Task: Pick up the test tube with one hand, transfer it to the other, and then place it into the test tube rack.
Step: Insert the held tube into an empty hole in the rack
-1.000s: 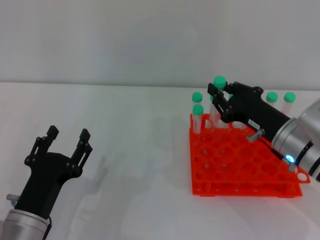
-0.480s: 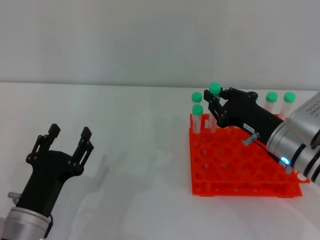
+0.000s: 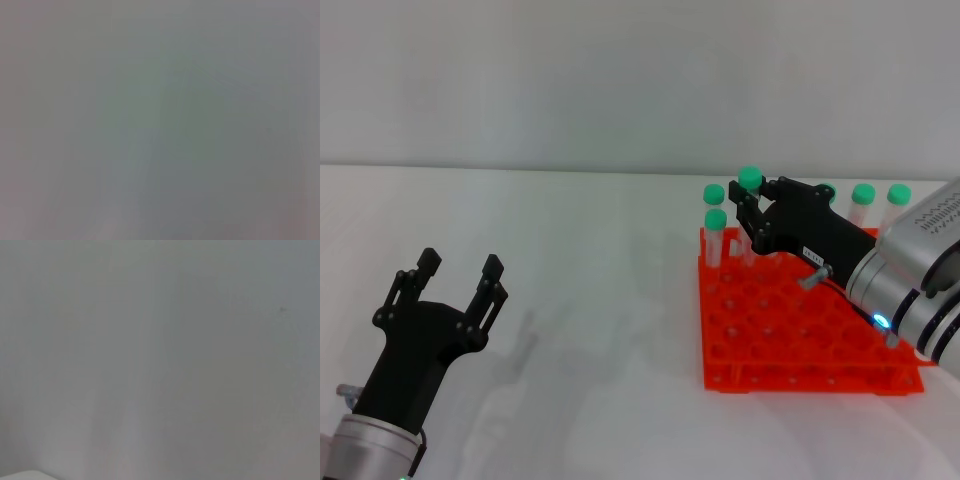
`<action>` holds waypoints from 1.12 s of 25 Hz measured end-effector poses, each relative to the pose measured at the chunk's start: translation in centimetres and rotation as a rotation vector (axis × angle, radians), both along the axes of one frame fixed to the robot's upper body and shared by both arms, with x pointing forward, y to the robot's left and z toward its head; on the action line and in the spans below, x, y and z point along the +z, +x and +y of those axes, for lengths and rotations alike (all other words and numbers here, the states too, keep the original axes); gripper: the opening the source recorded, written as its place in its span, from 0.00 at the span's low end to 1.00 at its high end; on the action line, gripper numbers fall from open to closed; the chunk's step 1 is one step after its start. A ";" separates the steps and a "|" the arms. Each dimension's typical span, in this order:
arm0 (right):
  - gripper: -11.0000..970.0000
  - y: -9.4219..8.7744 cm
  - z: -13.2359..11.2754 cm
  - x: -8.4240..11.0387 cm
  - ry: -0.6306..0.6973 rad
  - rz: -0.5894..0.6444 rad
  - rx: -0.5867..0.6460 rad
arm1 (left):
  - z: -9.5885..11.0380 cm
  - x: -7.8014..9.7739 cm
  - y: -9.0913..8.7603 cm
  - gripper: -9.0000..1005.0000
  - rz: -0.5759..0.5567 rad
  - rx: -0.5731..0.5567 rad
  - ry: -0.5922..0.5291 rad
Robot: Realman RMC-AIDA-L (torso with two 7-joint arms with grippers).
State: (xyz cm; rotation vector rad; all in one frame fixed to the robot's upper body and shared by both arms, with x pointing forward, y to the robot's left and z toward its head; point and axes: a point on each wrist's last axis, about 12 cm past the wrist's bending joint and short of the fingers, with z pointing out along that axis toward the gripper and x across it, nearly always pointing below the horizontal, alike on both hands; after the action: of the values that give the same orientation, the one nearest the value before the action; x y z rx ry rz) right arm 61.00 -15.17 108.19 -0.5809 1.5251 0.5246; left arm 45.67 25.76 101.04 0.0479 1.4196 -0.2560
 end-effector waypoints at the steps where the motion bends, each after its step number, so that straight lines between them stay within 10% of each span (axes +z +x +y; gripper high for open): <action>1: 0.22 0.0 0.0 0.0 0.001 0.001 0.000 | 0.0 0.0 0.0 0.75 0.000 0.000 0.000; 28: 0.22 -1.2 -0.6 -1.9 -0.054 0.068 -0.005 | 0.1 0.2 0.5 0.75 -0.008 0.008 -0.001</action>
State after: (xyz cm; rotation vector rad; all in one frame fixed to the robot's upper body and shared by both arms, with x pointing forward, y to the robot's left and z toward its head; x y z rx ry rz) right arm 59.79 -15.77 106.25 -0.6062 1.6090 0.5049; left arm 46.12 25.86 101.25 0.0423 1.4116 -0.2501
